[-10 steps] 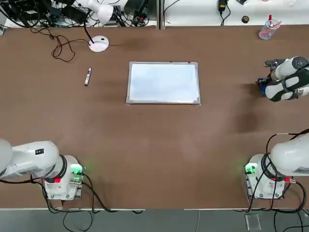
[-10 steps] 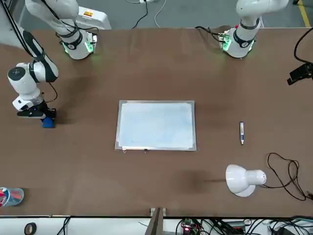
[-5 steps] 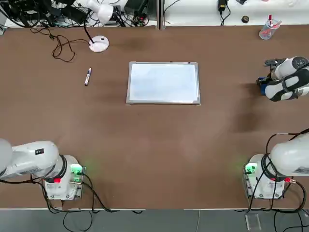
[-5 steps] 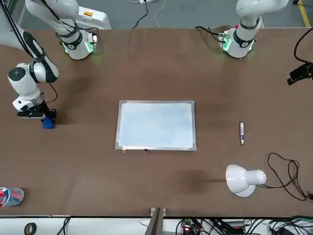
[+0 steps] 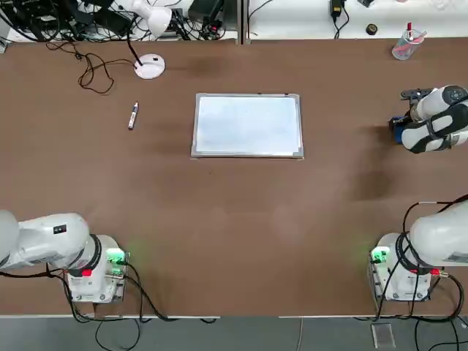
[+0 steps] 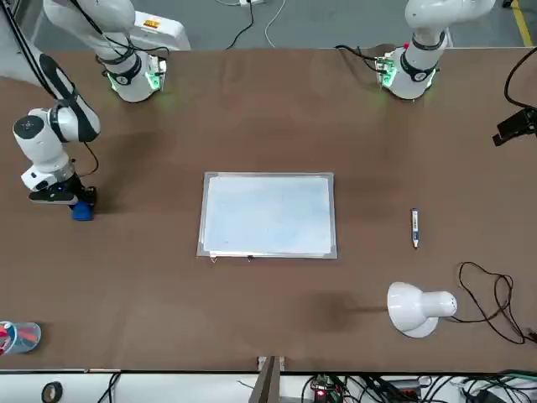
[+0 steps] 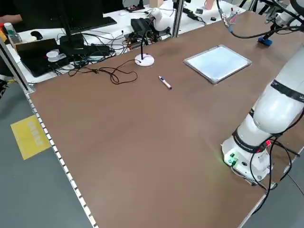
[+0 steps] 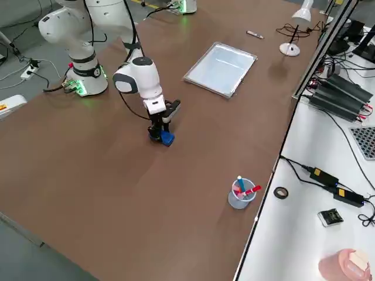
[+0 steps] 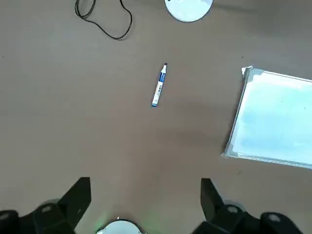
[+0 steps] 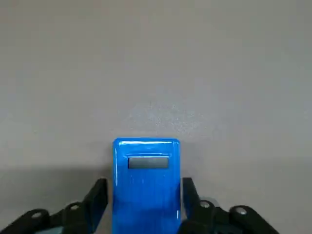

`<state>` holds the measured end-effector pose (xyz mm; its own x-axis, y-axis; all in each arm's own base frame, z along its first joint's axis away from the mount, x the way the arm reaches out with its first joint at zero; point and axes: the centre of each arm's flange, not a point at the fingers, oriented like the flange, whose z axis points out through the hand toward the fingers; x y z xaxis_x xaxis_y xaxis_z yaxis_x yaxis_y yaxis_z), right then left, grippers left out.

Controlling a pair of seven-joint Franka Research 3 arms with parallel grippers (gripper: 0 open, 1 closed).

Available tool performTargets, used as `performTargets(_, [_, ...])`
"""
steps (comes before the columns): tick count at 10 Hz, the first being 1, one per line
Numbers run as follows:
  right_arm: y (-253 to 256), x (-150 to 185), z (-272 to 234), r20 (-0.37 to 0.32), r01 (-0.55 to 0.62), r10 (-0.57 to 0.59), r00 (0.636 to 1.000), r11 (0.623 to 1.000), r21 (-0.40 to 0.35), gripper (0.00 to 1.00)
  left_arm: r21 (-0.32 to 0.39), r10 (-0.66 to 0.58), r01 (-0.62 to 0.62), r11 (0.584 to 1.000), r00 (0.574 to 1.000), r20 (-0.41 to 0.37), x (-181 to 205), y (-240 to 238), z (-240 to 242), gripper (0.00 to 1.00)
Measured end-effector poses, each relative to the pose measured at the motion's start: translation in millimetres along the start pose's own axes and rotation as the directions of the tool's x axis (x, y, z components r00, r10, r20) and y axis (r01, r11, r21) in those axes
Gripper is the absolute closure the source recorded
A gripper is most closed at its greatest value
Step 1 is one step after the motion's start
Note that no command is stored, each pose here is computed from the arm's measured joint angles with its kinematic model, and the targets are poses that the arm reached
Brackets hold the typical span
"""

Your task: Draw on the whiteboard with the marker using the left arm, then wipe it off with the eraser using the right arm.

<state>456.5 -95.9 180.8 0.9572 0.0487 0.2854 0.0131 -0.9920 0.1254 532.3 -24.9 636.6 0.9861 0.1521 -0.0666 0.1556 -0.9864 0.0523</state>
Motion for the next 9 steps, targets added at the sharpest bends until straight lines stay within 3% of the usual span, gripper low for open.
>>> performTargets(3, [0.3,0.0,0.0,0.000,-0.001,0.001,1.000,1.000,0.000,0.22,0.000,0.000,0.000,1.000,1.000,0.000,0.0,0.0,0.0,0.00])
performTargets(5, [0.5,0.0,0.0,0.000,-0.002,0.002,1.000,1.000,-0.001,0.11,0.000,0.000,0.000,1.000,1.000,0.000,0.0,0.0,0.0,0.00])
performTargets(7, [1.1,0.0,0.0,0.000,-0.004,0.004,1.000,1.000,-0.001,0.09,0.000,0.000,0.000,1.000,1.000,0.000,0.0,0.1,0.0,0.00])
performTargets(8, [1.8,0.2,-0.1,-0.001,-0.008,0.008,1.000,1.000,-0.002,0.00,0.000,0.000,0.000,1.000,1.000,0.000,0.0,0.1,-0.1,0.00])
performTargets(9, [3.5,1.3,-0.5,-0.003,-0.015,0.015,1.000,1.000,-0.004,0.00,0.000,0.000,0.000,1.000,1.000,-0.001,0.0,0.1,-0.3,0.00])
